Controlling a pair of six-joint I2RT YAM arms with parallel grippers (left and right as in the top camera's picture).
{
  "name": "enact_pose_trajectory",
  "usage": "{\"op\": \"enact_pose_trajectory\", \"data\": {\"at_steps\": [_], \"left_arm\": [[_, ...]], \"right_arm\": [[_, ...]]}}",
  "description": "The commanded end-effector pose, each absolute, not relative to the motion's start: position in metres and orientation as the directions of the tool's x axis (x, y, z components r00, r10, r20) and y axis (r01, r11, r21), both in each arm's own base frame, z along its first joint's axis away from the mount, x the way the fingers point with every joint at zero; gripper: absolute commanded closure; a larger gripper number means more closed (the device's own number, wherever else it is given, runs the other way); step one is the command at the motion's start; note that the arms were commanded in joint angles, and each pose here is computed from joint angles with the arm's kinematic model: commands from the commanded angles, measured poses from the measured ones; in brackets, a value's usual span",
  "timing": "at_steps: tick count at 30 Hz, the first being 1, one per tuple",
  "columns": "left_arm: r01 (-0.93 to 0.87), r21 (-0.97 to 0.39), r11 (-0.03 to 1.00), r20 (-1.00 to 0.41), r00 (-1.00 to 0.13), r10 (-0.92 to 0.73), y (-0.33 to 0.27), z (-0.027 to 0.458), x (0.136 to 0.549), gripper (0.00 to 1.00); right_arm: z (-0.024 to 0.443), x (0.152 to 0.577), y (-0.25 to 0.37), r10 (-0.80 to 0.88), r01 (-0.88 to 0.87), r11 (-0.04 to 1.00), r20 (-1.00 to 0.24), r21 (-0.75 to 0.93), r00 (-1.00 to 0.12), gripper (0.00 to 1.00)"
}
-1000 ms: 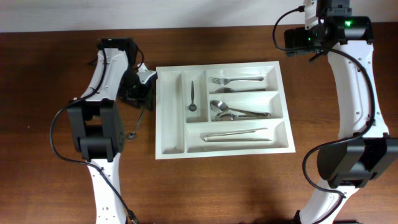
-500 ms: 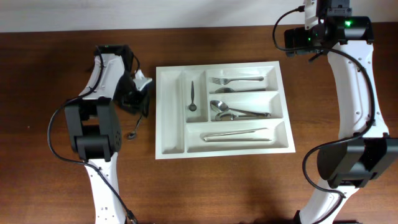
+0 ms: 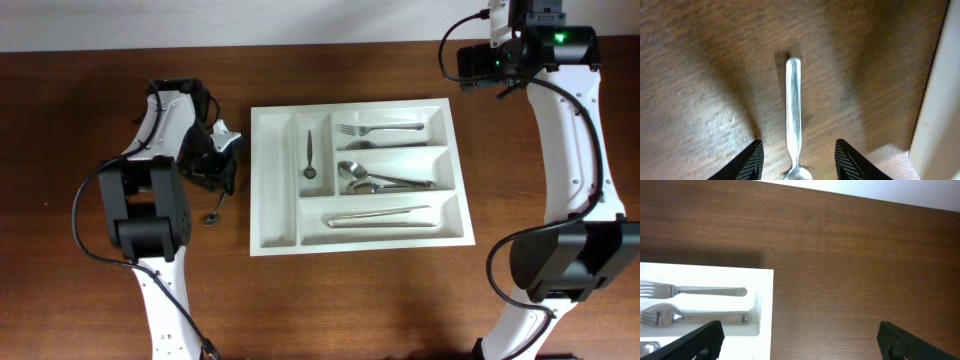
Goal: Pack container
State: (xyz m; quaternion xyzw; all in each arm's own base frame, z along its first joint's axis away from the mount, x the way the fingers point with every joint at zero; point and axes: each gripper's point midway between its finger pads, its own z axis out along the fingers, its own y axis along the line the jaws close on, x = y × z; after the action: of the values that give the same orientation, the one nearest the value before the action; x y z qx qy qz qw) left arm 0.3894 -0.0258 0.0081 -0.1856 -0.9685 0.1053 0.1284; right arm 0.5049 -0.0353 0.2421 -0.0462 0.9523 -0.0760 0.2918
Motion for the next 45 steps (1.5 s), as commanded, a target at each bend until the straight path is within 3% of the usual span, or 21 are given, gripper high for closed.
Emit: {"op": "enact_pose_trajectory", "data": {"at_steps": [1,8,11,21,32,45], "left_arm": [[0.364,-0.215,0.906,0.125,-0.910,0.395,-0.022,0.045,0.395,0.52],[0.367,-0.132,0.921,-0.079,-0.930,0.360,-0.022,0.121,0.407,0.52],[0.374,-0.111,0.921,-0.130,-0.924,0.360,-0.022,0.129,0.407,0.52],[0.318,-0.170,0.933,0.057,-0.942,0.331,-0.021,0.040,0.350,0.52],[0.320,-0.091,0.943,0.092,-0.940,0.328,-0.006,0.008,0.336,0.51],[0.314,-0.099,0.944,0.116,-0.939,0.325,-0.006,-0.008,0.322,0.54]], "right_arm": [[0.253,0.506,-0.037,-0.127,-0.029,0.984,-0.572,-0.178,-0.810,0.01],[0.253,0.506,-0.037,-0.127,-0.029,0.984,-0.572,-0.178,-0.810,0.01],[0.253,0.506,-0.037,-0.127,-0.029,0.984,-0.572,-0.178,-0.810,0.01],[0.253,0.506,-0.037,-0.127,-0.029,0.984,-0.572,-0.178,-0.810,0.01],[0.253,0.506,-0.037,-0.127,-0.029,0.984,-0.572,-0.178,-0.811,0.01],[0.253,0.506,-0.037,-0.127,-0.028,0.984,-0.572,-0.178,-0.810,0.01]]}}
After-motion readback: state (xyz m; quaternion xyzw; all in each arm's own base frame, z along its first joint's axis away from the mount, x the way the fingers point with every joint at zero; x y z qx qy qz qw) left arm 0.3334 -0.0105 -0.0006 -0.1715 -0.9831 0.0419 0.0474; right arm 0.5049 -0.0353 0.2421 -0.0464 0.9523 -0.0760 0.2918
